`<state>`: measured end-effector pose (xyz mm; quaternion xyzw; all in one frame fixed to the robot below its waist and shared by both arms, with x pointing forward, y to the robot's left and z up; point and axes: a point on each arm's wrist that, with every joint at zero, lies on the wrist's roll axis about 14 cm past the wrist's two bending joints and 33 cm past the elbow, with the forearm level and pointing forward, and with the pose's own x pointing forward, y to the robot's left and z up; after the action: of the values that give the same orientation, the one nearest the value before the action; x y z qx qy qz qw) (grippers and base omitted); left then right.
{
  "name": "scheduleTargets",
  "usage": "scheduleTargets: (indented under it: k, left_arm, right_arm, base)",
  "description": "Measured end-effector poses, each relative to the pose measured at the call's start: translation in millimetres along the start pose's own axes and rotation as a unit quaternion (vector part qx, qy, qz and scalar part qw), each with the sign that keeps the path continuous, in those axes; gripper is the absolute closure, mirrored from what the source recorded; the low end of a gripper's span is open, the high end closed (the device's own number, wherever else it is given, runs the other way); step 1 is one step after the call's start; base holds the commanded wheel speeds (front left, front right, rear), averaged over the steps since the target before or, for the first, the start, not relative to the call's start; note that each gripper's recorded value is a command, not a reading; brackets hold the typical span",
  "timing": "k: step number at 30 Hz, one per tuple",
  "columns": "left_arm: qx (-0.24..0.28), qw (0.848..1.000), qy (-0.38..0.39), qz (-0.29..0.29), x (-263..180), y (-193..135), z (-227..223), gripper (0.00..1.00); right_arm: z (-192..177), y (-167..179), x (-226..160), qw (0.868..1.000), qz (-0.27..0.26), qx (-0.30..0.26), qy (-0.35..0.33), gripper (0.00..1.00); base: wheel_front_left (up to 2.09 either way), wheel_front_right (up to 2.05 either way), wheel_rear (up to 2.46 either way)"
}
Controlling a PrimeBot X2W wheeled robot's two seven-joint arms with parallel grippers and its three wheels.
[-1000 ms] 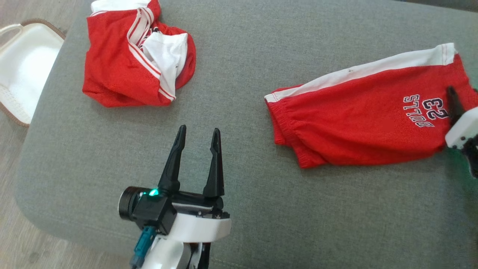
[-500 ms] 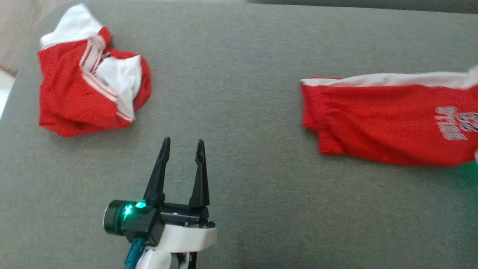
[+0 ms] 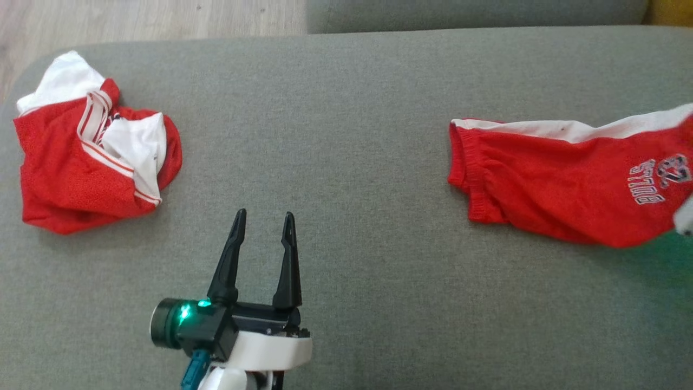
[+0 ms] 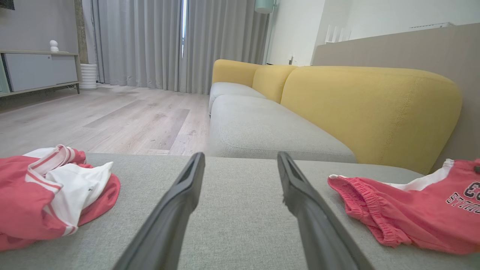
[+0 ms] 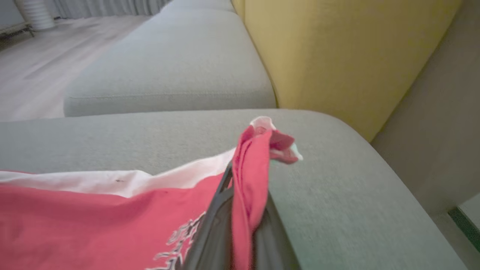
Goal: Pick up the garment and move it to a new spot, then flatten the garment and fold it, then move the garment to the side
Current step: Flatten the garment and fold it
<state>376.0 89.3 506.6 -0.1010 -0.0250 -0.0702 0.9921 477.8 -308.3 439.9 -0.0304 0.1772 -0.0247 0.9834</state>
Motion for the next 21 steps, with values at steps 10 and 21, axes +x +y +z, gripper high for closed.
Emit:
scheduleTargets:
  k: [10,21]
  left_arm:
    - [0.003,1.000,-0.001,0.003,-11,2,2,0.00]
    - [0.005,1.000,0.011,0.026,-15,15,-4,0.00]
  right_arm:
    - [70,116,5,0.985,0.137,-0.039,-0.101,1.00]
    - [7,239,-17,0.961,0.271,-0.038,-0.031,1.00]
  base:
    - [0.00,0.00,0.00]
    - [0.00,0.00,0.00]
